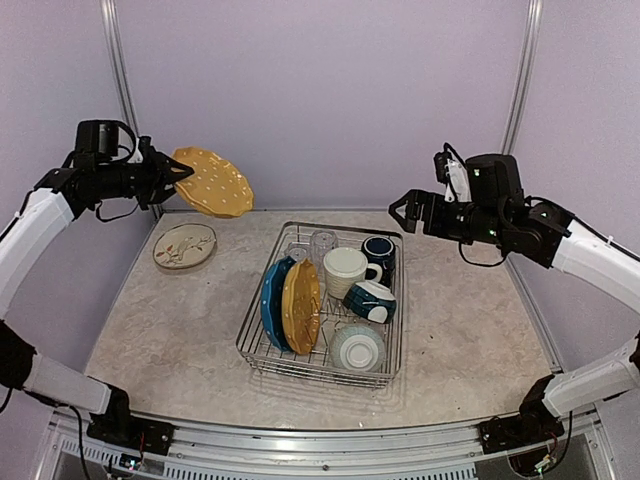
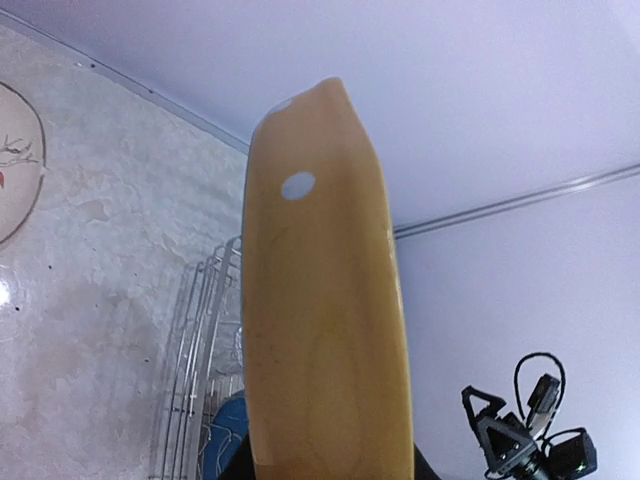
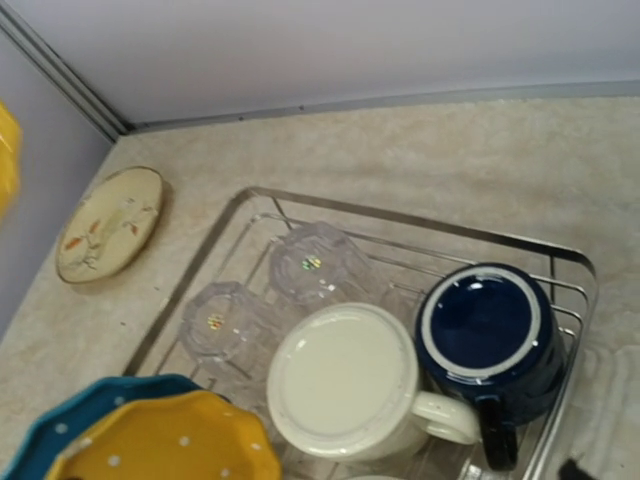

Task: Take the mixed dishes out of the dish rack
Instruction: Place the plate on the plate.

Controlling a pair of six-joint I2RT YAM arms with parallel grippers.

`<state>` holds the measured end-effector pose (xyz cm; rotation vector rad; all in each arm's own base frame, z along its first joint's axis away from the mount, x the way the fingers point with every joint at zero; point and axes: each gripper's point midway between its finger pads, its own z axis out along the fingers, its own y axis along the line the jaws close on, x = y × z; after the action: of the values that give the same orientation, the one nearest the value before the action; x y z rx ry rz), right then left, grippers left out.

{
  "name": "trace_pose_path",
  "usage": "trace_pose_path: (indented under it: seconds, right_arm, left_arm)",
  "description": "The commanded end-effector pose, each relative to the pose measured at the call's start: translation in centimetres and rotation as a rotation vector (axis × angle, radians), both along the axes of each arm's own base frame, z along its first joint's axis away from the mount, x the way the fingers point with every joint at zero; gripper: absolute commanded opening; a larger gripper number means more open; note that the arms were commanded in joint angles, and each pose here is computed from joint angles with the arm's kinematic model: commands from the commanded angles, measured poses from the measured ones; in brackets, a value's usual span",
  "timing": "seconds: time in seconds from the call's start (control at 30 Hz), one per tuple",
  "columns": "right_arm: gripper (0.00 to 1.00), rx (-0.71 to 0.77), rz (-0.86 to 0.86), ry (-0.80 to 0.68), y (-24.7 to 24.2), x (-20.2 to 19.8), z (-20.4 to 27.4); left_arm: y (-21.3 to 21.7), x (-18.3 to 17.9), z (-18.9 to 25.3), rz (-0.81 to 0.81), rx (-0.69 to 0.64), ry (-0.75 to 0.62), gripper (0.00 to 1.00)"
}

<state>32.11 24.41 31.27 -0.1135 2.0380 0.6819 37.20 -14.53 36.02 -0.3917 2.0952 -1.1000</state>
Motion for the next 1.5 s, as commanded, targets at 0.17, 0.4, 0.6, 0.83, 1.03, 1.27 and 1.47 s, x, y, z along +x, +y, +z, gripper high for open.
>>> trace_pose_path:
  seconds: [0.17,0.4,0.6,0.83,1.03,1.27,1.47]
  right_arm:
    - [1.0,-0.071,-0.032,0.014,-1.0,0.6,-1.0]
    - [1.0,-0.078,-0.052,0.008,-1.8,0.5,-0.6]
    - [1.0,-0.064,-0.065,0.014,-2.3,0.2,-0.7]
    - [1.0,-0.049,-0.075,0.003,-2.8,-0.1,0.0]
    - [1.0,-0.045,-0.082,0.002,-3.1,-0.3,0.0]
    - [1.0,-0.034,-0.082,0.002,-3.1,-0.4,-0.2]
    - [1.0,-0.029,-0.079,0.002,-3.0,-0.4,-0.3]
  left_arm:
    - [10.8,5.3,1.3,0.273,-0.163,-0.119,0.01]
    - [16.0,9.9,-4.9,0.427,-0.171,-0.036,0.01]
    - [18.5,12.5,-10.2,0.479,-0.186,0.059,0.01]
    - [19.1,14.6,-15.2,0.485,-0.199,0.156,0.0]
    - [19.7,15.8,-17.2,0.487,-0.198,0.159,0.0]
    - [19.1,16.4,-18.8,0.428,-0.231,0.141,0.03]
    - [19.4,15.4,-21.5,0.455,-0.209,0.209,0.19]
